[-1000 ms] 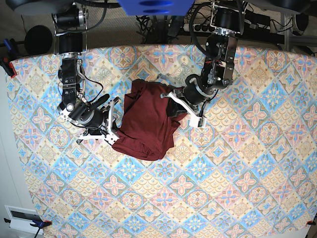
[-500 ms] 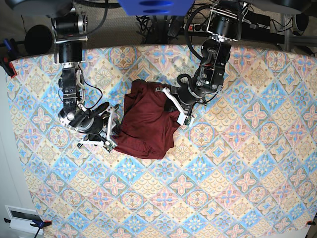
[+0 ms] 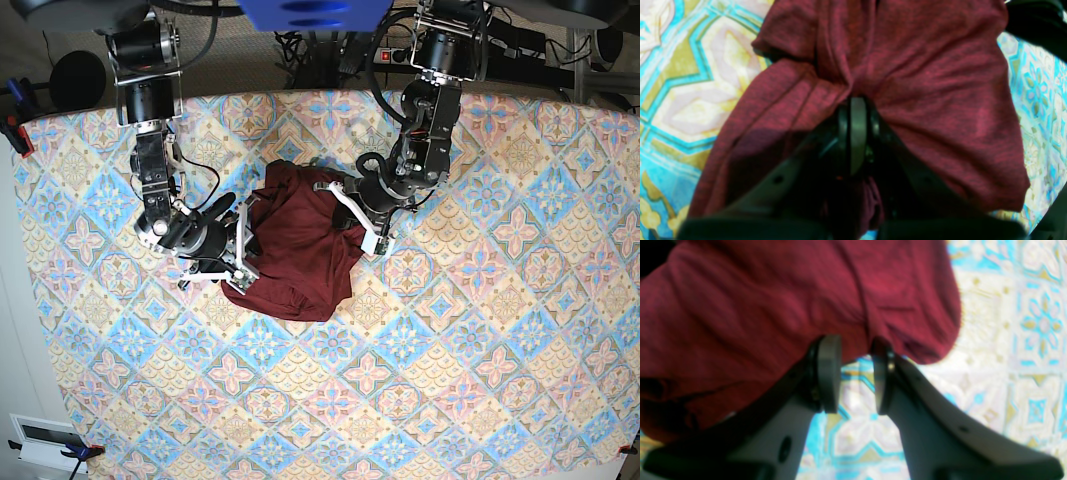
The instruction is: Layout the t-shirt on the table in an organized manner, then fold the t-shirt properly
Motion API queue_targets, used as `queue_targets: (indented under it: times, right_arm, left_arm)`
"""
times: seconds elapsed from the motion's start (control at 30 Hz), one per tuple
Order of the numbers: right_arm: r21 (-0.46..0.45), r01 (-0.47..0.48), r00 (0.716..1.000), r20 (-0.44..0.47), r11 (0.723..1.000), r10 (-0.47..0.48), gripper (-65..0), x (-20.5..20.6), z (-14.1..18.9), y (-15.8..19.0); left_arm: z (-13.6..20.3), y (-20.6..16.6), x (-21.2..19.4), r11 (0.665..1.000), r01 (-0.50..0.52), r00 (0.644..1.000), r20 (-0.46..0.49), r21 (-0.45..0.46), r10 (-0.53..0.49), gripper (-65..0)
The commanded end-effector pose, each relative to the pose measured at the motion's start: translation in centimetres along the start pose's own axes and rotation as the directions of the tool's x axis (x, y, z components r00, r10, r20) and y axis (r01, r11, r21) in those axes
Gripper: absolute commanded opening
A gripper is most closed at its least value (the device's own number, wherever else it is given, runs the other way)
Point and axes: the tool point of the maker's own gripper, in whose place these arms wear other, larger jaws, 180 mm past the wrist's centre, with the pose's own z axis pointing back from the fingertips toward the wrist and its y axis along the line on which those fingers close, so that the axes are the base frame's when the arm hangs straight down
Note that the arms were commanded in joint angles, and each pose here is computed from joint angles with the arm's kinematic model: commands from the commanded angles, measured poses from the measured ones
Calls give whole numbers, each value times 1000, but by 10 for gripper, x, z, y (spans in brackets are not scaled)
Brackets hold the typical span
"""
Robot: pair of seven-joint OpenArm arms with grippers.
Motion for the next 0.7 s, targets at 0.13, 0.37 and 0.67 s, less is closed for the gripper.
queue_targets:
  times: [0.13, 0.37, 0.67]
  right_arm:
    - [-16, 16, 999, 35, 1000, -16, -489, 12, -4, -20]
    - [-18, 18, 997, 69, 1000, -17, -490, 19, -4, -23]
    - [-60, 0, 992, 128, 998, 8, -491, 48, 0, -50]
  left_arm:
    - [1, 7, -1, 999, 9, 1000, -15, 36, -9, -645]
    - [1, 7, -2, 999, 7, 1000, -16, 35, -7, -645]
    - [1, 6, -2, 999, 7, 1000, -16, 32, -7, -646]
